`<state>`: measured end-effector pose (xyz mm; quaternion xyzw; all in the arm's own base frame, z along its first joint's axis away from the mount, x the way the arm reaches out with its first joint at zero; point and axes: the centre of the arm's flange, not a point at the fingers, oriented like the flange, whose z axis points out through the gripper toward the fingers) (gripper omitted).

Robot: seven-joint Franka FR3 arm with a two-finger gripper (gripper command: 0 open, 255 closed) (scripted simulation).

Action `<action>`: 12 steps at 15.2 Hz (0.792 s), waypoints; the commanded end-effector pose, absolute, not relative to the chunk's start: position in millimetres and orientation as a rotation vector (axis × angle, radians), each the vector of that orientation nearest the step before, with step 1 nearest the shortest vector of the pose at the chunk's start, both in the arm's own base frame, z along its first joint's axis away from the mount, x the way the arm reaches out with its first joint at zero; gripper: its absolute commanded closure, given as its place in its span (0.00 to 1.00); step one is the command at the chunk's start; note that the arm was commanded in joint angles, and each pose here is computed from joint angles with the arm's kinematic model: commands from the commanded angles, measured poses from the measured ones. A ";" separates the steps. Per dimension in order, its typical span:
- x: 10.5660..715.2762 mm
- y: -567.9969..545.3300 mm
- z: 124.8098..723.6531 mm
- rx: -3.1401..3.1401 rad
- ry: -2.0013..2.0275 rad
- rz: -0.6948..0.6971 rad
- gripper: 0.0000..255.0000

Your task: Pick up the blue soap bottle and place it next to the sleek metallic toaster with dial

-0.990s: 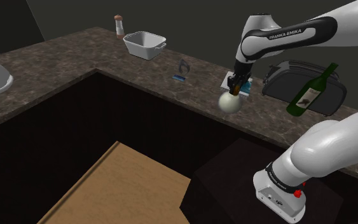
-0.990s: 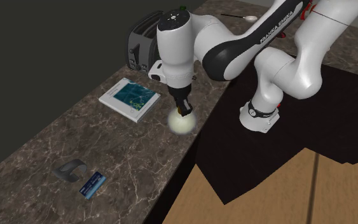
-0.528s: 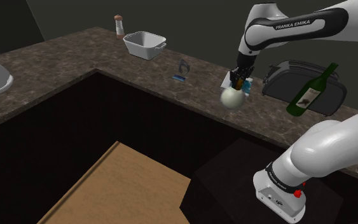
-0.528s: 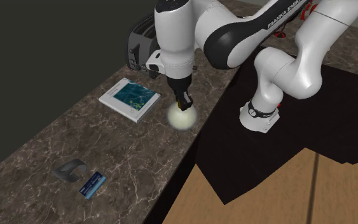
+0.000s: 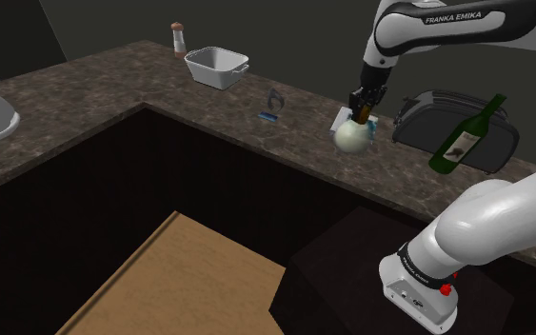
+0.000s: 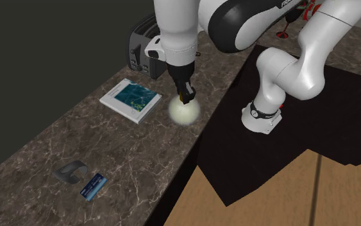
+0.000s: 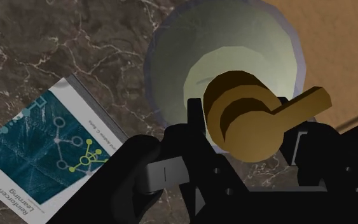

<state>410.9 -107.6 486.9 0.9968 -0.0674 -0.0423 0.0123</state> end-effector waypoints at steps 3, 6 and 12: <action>410.9 -106.4 507.4 3.107 -0.210 -0.132 1.00; 410.9 -106.4 523.3 3.107 -0.210 -0.132 1.00; 410.9 -106.4 555.0 3.107 -0.210 -0.132 1.00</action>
